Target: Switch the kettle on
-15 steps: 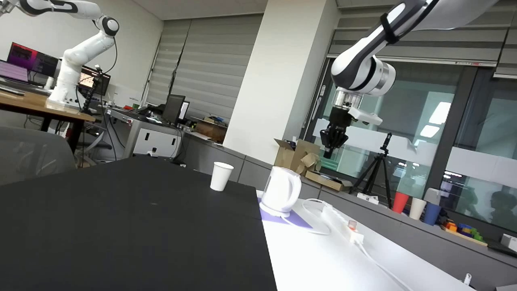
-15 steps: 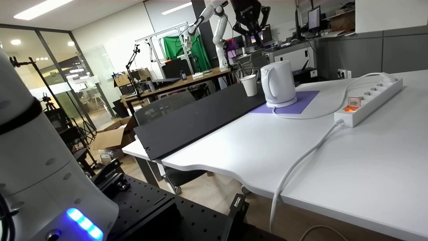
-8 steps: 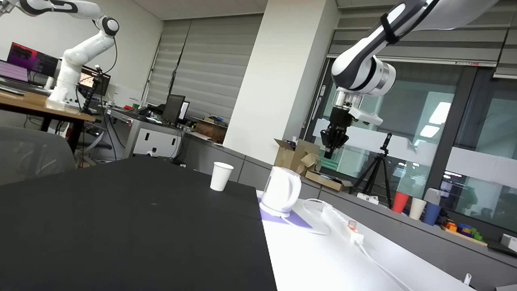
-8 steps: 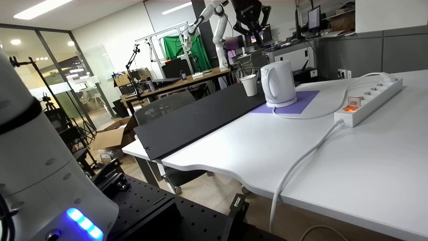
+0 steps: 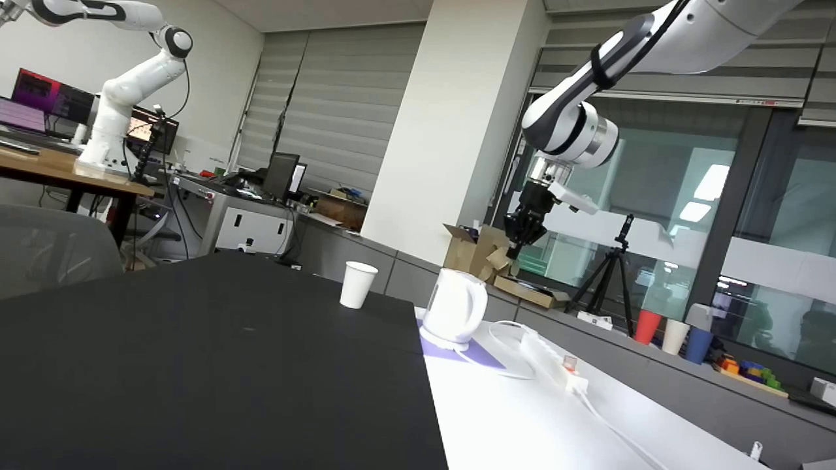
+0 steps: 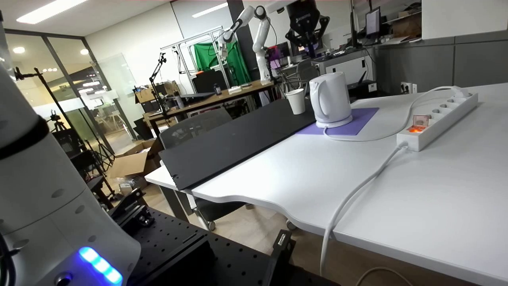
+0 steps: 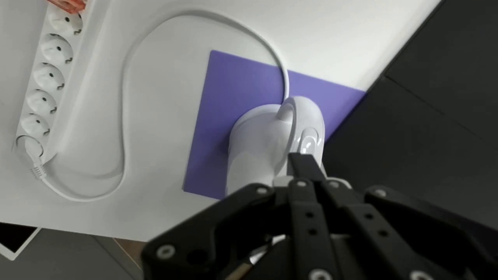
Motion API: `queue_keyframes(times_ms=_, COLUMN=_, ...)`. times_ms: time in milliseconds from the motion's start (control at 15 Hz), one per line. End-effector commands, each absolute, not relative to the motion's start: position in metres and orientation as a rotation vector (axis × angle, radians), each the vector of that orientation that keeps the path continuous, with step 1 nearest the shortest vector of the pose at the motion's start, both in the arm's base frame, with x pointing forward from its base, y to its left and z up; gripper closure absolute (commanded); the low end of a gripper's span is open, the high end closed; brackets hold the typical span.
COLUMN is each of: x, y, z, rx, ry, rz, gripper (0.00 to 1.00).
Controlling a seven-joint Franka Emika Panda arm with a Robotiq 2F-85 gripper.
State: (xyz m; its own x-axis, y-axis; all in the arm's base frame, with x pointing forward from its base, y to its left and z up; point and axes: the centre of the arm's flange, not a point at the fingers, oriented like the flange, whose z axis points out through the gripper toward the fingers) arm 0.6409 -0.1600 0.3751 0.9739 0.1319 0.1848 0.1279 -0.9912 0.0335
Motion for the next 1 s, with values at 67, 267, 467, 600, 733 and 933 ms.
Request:
queue_keyframes(times_ms=67, x=0.701, y=-0.188, z=0.38, rx=3.204, ry=0.168, rz=0.247, gripper=1.0)
queue_keyframes(times_ms=267, x=0.712, y=-0.193, z=0.372, rx=3.268, ry=0.164, rz=0.125, gripper=1.0)
queue_keyframes(times_ms=467, x=0.716, y=-0.192, z=0.362, rx=3.298, ry=0.176, rz=0.034, gripper=1.0)
queue_keyframes(times_ms=600, x=0.719, y=-0.19, z=0.352, rx=3.314, ry=0.202, rz=0.002, gripper=1.0)
queue_keyframes(times_ms=733, x=0.723, y=-0.186, z=0.343, rx=3.318, ry=0.218, rz=-0.012, gripper=1.0)
queue_keyframes(times_ms=933, x=0.73, y=-0.18, z=0.329, rx=3.329, ry=0.241, rz=-0.041, gripper=1.0)
